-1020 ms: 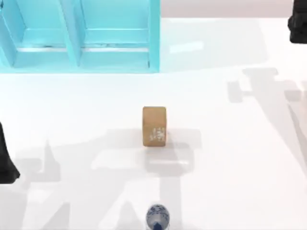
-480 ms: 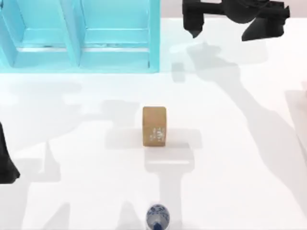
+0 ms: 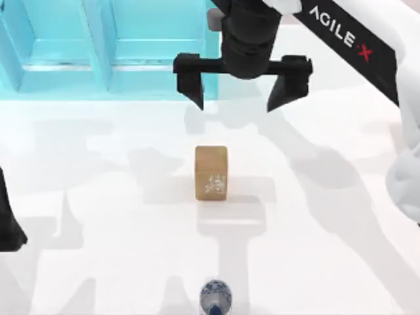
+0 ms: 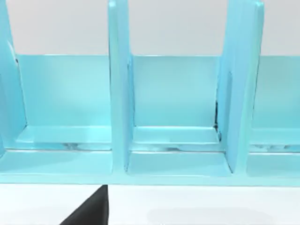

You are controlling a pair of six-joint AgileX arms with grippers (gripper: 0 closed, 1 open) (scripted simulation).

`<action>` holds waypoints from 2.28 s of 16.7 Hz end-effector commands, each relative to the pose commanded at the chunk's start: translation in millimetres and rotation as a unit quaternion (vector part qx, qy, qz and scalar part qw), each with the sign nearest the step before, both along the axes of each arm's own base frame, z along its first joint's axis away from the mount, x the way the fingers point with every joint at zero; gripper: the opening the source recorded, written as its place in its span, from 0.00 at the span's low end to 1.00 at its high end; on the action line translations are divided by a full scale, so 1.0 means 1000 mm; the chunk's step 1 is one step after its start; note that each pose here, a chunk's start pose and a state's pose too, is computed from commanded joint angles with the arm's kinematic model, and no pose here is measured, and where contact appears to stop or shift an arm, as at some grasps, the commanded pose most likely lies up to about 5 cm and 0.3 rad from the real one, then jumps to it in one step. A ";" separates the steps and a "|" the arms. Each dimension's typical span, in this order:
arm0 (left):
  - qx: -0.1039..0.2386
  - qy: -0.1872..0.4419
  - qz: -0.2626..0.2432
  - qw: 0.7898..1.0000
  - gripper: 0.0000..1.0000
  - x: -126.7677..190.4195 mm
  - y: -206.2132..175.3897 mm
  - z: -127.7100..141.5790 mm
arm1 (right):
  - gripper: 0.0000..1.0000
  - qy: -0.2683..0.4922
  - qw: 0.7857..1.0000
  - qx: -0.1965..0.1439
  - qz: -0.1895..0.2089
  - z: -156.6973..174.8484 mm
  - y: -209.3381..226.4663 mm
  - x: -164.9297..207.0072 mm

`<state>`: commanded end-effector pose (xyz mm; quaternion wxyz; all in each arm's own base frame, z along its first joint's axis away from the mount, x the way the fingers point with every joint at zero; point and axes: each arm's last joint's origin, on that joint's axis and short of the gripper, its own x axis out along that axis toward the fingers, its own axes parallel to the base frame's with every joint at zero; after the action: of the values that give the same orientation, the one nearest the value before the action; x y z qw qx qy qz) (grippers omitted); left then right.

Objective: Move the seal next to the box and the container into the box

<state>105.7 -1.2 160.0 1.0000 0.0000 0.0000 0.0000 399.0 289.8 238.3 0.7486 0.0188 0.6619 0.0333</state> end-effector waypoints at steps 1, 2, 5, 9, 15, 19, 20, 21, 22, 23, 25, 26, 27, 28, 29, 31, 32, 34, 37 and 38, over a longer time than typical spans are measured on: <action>0.000 0.000 0.000 1.000 1.00 0.000 0.000 0.000 | 1.00 0.011 1.000 -0.005 -0.002 -0.005 0.008 -0.003; 0.000 0.000 0.000 1.000 1.00 0.000 0.000 0.000 | 1.00 0.021 1.000 -0.010 -0.003 -0.010 0.015 -0.007; 0.000 0.000 0.000 1.000 1.00 0.000 0.000 0.000 | 1.00 0.045 0.999 -0.024 -0.009 -0.021 0.031 -0.018; 0.000 0.000 0.000 1.000 1.00 0.000 0.000 0.000 | 1.00 0.061 0.997 -0.033 -0.014 -0.026 0.041 -0.027; 0.000 0.000 0.000 1.000 1.00 0.000 0.000 0.000 | 1.00 0.062 0.997 -0.034 -0.017 -0.026 0.040 -0.026; 0.000 0.000 0.000 1.000 1.00 0.000 0.000 0.000 | 1.00 0.061 0.998 -0.033 -0.015 -0.035 0.043 -0.024; 0.000 0.000 0.000 1.000 1.00 0.000 0.000 0.000 | 1.00 0.061 0.998 -0.033 -0.015 -0.041 0.044 -0.023; 0.000 0.000 0.000 1.000 1.00 0.000 0.000 0.000 | 1.00 0.062 0.997 -0.033 -0.015 -0.047 0.045 -0.023; 0.000 0.000 0.000 1.000 1.00 0.000 0.000 0.000 | 1.00 0.063 0.997 -0.034 -0.015 -0.055 0.045 -0.022; 0.000 0.000 0.000 1.000 1.00 0.000 0.000 0.000 | 1.00 0.064 0.997 -0.035 -0.015 -0.064 0.045 -0.023; 0.000 0.000 0.000 1.000 1.00 0.000 0.000 0.000 | 1.00 0.065 0.997 -0.036 -0.015 -0.081 0.044 -0.024; 0.000 0.000 0.000 1.000 1.00 0.000 0.000 0.000 | 1.00 0.065 0.997 -0.037 -0.015 -0.089 0.044 -0.025; 0.000 0.000 0.000 1.000 1.00 0.000 0.000 0.000 | 1.00 0.065 0.997 -0.036 -0.015 -0.095 0.043 -0.026; 0.000 0.000 0.000 1.000 1.00 0.000 0.000 0.000 | 1.00 0.064 0.997 -0.036 -0.015 -0.100 0.043 -0.027; 0.000 0.000 0.000 1.000 1.00 0.000 0.000 0.000 | 1.00 0.063 0.997 -0.035 -0.015 -0.104 0.043 -0.028; 0.000 0.000 0.000 1.000 1.00 0.000 0.000 0.000 | 1.00 0.062 0.997 -0.034 -0.015 -0.106 0.042 -0.028; 0.000 0.000 0.000 1.000 1.00 0.000 0.000 0.000 | 1.00 0.062 0.997 -0.034 -0.015 -0.106 0.042 -0.028; 0.000 0.000 0.000 1.000 1.00 0.000 0.000 0.000 | 1.00 0.062 0.997 -0.034 -0.015 -0.106 0.042 -0.028; 0.000 0.000 0.000 1.000 1.00 0.000 0.000 0.000 | 0.77 0.062 0.997 -0.034 -0.015 -0.106 0.042 -0.028; 0.000 0.000 0.000 1.000 1.00 0.000 0.000 0.000 | 0.70 0.062 0.997 -0.034 -0.015 -0.106 0.042 -0.028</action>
<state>105.7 -1.2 160.0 1.0000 0.0000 0.0000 0.0000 370.6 332.2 131.9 0.7065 0.0053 0.7077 -0.0018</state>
